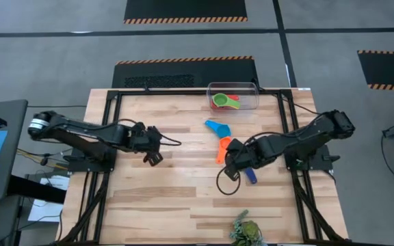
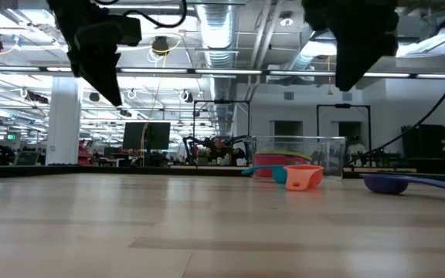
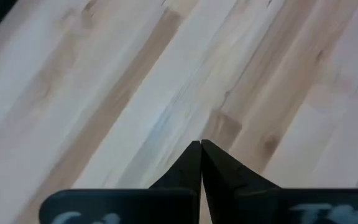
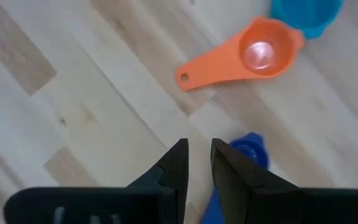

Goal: Nest measuring cups in basket
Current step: Adjust the colored measuring cups to the top center of the table

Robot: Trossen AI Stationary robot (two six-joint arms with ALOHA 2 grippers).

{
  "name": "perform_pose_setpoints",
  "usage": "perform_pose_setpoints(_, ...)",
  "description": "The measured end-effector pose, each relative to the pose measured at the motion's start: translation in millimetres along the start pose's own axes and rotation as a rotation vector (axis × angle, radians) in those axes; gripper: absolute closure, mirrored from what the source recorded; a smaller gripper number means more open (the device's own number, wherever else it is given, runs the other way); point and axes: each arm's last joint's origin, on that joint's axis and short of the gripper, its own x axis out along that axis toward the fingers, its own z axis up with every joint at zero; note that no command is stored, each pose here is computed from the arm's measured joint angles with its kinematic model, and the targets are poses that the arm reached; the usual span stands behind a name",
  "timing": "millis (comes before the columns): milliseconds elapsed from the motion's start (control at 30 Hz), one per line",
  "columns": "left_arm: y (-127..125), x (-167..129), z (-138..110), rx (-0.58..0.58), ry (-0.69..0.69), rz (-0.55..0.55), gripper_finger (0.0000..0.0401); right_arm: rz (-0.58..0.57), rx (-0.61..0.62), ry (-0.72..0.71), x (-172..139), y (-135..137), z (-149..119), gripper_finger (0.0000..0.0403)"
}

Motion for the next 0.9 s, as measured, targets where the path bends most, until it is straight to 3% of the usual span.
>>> perform_pose_setpoints(200, 1.5, 1.9, -3.7, -0.048, -0.073, -0.054, 0.0401, 0.060, 0.005, 0.051, 18.0, -3.7, -1.9, 0.0310)
perform_pose_setpoints(467, 0.6, 5.3, -5.0, -0.037, -0.065, -0.056, 0.0401, 0.109, 0.074, 0.215, 58.1, -15.2, -31.4, 0.0310)
perform_pose_setpoints(633, 0.9, 5.3, -4.9, -0.035, -0.071, -0.047, 0.0401, 0.200, 0.059, 0.186, 63.9, -4.1, -47.4, 0.0311)
perform_pose_setpoints(900, 0.8, 5.3, -4.6, -0.036, -0.075, -0.046, 0.0401, 0.142, 0.116, 0.227, 76.9, -10.6, -77.2, 0.0334)
